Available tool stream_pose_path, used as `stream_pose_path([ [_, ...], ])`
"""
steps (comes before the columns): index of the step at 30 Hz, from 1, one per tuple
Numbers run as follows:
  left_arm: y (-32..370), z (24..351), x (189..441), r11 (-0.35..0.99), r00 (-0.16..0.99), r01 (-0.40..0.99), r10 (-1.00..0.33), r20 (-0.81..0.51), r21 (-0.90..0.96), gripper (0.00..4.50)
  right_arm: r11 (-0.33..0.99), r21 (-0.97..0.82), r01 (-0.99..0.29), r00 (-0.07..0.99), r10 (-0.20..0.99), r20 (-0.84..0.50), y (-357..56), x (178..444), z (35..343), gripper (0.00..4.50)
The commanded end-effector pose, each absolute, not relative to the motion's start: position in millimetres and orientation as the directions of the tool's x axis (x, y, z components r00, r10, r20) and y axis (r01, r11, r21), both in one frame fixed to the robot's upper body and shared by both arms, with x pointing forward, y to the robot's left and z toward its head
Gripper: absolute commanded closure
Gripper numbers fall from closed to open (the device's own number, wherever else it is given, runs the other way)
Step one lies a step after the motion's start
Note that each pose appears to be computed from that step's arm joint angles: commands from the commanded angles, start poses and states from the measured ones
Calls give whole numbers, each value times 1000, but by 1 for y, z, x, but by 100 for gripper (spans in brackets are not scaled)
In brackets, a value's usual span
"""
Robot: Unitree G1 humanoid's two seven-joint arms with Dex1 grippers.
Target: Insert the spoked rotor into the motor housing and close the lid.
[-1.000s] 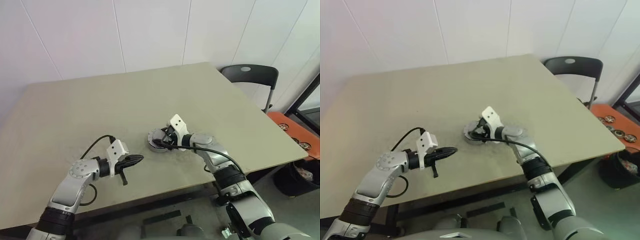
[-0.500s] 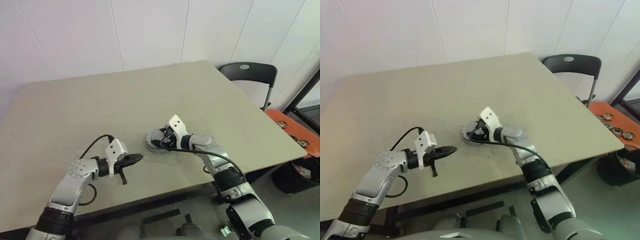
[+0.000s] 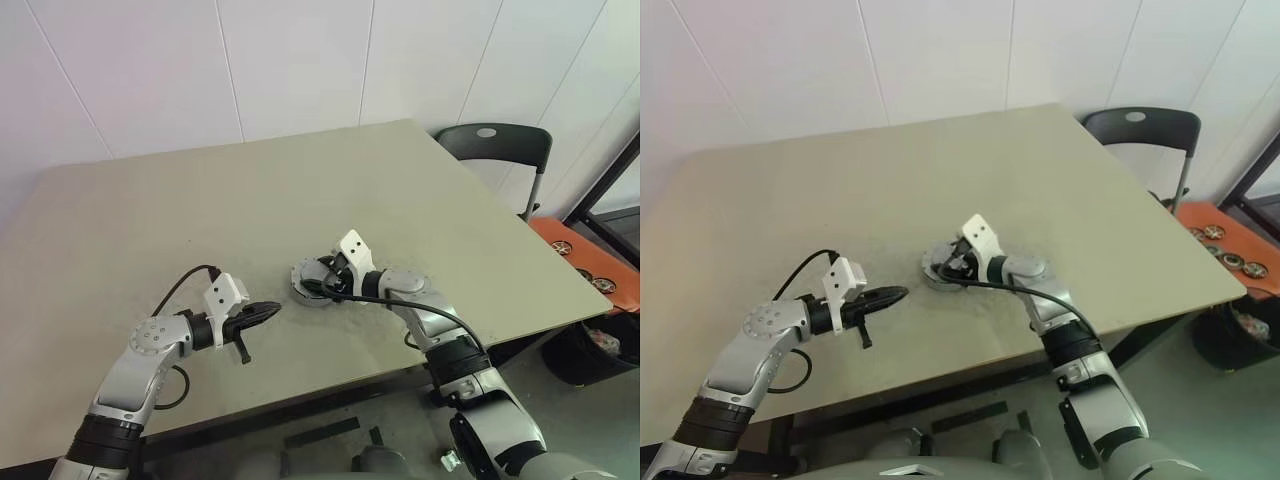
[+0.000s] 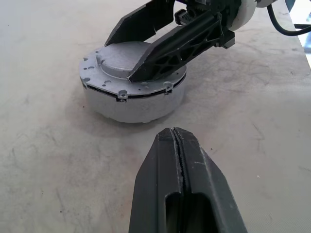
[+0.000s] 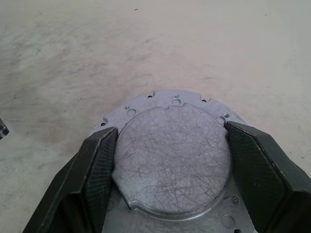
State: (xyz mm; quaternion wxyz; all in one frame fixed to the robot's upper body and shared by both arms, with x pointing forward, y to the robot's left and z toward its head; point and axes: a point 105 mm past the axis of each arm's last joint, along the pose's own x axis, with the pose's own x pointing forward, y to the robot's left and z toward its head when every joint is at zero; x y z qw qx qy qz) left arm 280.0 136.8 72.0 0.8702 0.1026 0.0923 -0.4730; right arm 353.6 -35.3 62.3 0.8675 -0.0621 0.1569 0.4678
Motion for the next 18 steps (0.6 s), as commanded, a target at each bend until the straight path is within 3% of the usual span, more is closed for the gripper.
stream_pose_path([
  [1, 141, 82, 284, 545, 559, 829, -798, -226, 123, 450, 534, 140, -834, 438, 795, -420, -31, 334, 24, 137],
  [18, 141, 80, 286, 547, 560, 828, -796, -229, 124, 450, 524, 172, -834, 456, 831, -320, -23, 340, 45, 137],
])
